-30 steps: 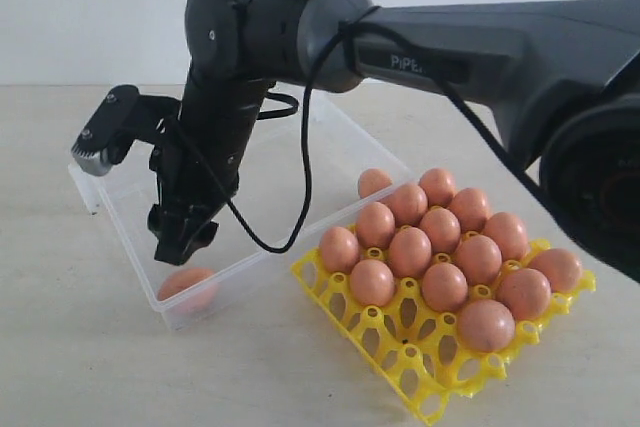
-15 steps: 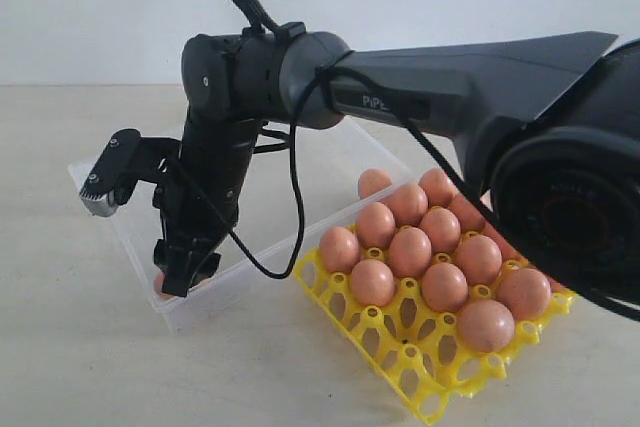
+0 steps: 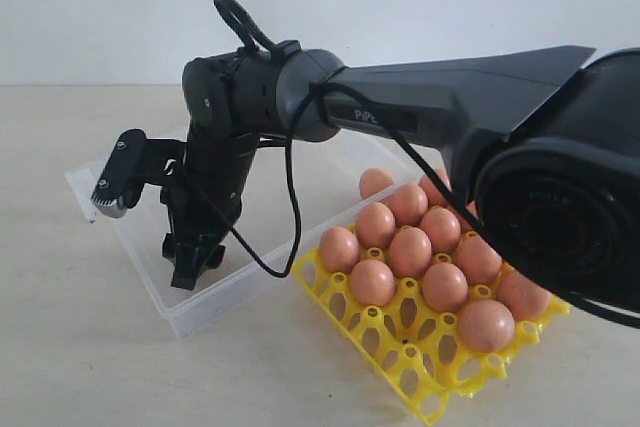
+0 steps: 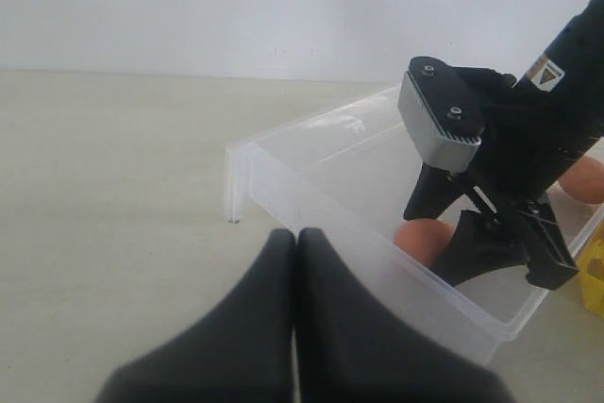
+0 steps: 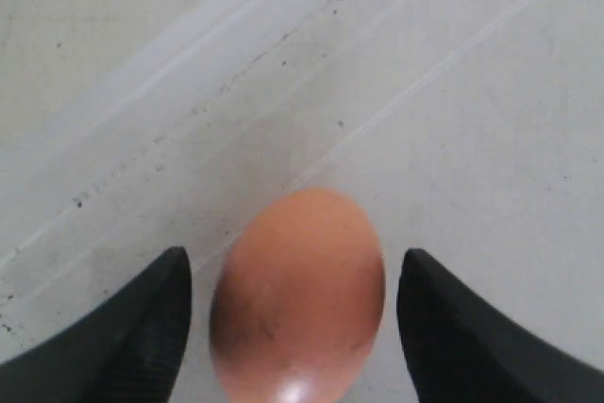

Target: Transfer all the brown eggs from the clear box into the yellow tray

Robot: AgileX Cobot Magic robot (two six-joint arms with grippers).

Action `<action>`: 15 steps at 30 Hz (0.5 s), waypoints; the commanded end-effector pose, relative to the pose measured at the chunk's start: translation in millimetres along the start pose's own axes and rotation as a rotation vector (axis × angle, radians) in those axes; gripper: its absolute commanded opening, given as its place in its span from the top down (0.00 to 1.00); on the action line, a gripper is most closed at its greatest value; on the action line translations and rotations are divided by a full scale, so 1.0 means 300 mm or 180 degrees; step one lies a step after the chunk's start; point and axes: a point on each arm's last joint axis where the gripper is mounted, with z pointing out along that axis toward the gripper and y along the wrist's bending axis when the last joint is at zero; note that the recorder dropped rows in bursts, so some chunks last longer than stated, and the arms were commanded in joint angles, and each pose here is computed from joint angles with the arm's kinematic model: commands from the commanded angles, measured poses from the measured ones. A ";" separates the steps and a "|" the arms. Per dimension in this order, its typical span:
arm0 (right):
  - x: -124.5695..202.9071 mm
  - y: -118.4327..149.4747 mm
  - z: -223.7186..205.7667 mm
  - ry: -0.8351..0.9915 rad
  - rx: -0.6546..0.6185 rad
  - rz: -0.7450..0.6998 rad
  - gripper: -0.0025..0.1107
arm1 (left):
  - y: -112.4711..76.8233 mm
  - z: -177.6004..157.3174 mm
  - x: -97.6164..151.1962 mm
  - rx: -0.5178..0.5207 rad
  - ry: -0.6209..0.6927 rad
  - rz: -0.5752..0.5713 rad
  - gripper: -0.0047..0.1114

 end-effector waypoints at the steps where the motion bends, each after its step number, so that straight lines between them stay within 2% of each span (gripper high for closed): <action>1: 0.005 -0.009 0.019 0.0024 0.0067 0.0247 0.45 | -0.002 -0.001 -0.001 0.0022 -0.0007 -0.0009 1.00; 3: 0.016 -0.010 0.036 0.0089 0.0089 0.0535 0.53 | -0.002 -0.001 -0.001 0.0022 -0.0007 -0.0009 1.00; 4: 0.017 -0.011 0.035 0.0102 0.0103 0.0722 0.61 | -0.002 -0.001 -0.001 0.0022 -0.0007 -0.0009 1.00; 7: 0.017 -0.012 0.032 0.0097 0.0120 0.1065 0.98 | -0.002 -0.001 -0.001 0.0022 -0.0007 -0.0009 1.00; 10: 0.007 -0.016 0.020 0.0013 0.0150 0.1256 0.97 | -0.002 -0.001 -0.001 0.0022 -0.0007 -0.0009 1.00; 15: -0.046 -0.045 -0.072 -0.0455 0.0363 0.1827 0.97 | -0.002 -0.001 -0.001 0.0022 -0.0007 -0.0009 1.00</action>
